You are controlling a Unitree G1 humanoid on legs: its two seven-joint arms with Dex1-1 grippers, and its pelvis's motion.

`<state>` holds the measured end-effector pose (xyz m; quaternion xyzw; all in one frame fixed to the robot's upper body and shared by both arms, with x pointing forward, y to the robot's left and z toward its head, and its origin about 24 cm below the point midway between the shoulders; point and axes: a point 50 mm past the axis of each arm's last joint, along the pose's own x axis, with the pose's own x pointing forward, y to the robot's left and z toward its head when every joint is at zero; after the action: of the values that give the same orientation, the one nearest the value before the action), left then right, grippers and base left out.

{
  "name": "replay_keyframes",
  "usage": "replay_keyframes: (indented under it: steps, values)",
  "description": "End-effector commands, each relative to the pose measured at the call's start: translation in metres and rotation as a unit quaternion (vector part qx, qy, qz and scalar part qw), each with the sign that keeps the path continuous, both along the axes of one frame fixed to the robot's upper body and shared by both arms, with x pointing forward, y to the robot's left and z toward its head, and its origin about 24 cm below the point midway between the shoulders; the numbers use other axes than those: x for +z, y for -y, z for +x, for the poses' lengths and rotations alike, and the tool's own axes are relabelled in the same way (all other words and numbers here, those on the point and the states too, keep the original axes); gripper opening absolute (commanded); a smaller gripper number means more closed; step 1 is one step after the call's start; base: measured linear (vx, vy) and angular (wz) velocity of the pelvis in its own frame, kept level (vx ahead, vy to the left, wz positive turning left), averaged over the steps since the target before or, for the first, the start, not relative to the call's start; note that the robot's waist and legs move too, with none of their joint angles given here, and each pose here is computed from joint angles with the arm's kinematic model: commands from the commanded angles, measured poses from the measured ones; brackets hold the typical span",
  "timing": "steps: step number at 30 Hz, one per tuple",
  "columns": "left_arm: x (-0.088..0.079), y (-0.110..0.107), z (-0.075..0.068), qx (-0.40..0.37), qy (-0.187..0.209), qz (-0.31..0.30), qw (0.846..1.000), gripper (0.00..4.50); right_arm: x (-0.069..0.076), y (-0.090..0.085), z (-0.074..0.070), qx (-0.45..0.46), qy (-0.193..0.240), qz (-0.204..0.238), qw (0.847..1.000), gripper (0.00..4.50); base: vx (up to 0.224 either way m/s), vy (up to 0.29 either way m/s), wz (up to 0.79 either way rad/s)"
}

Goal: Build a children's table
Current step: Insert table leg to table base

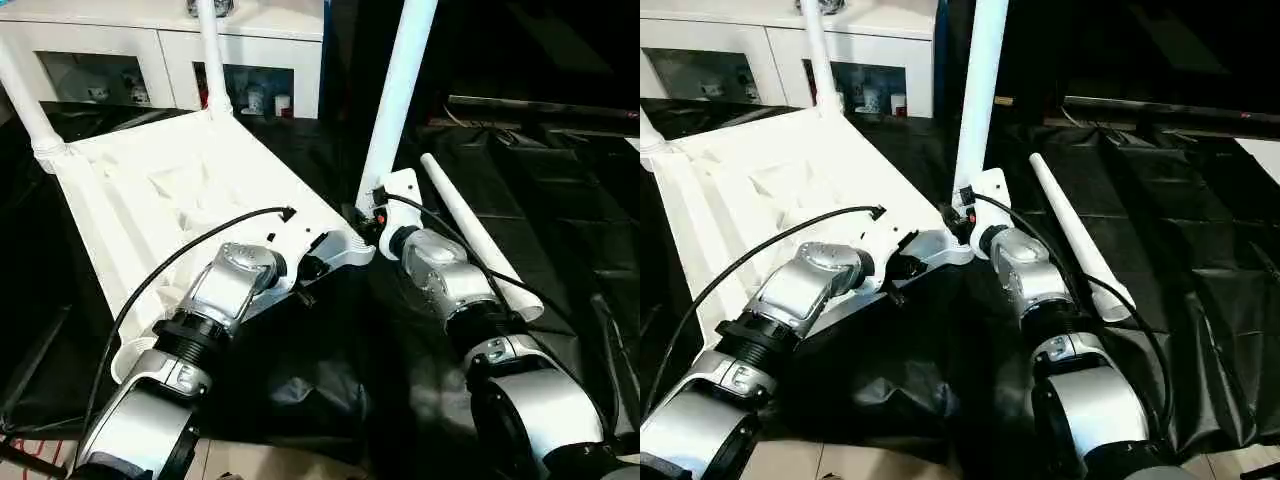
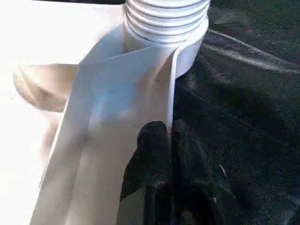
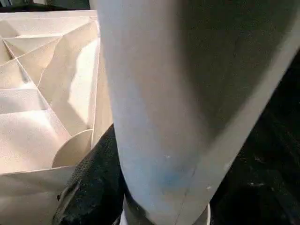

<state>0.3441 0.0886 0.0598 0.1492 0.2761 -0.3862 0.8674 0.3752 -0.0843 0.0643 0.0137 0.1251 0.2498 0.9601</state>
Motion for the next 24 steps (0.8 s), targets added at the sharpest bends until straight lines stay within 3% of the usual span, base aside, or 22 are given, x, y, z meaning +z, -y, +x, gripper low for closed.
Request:
replay_keyframes:
  steps: [1,15,17,20,24]
  values:
    - [0.029,0.013,0.011,0.003,0.058,-0.019,0.998,0.0,-0.037,-0.035,-0.025,0.069,-0.098,0.024,0.993,2.58,0.0,0.0,0.0]
    - [0.031,0.013,0.01,-0.02,0.066,-0.029,0.997,0.0,-0.023,-0.035,-0.019,0.084,-0.076,0.06,0.992,3.85,0.0,0.0,0.0]
    - [0.032,0.013,0.009,-0.033,0.068,-0.037,0.996,0.0,-0.016,-0.034,-0.017,0.1,-0.06,0.072,0.991,3.98,0.0,0.0,0.0]
    - [0.031,0.011,0.007,-0.049,0.071,-0.042,0.995,0.0,-0.008,-0.028,-0.015,0.118,-0.032,0.053,0.991,4.37,0.0,0.0,0.0]
    - [0.028,0.007,0.003,-0.063,0.069,-0.042,0.995,0.0,0.001,-0.018,-0.016,0.15,-0.004,0.032,0.988,4.41,0.0,0.0,0.0]
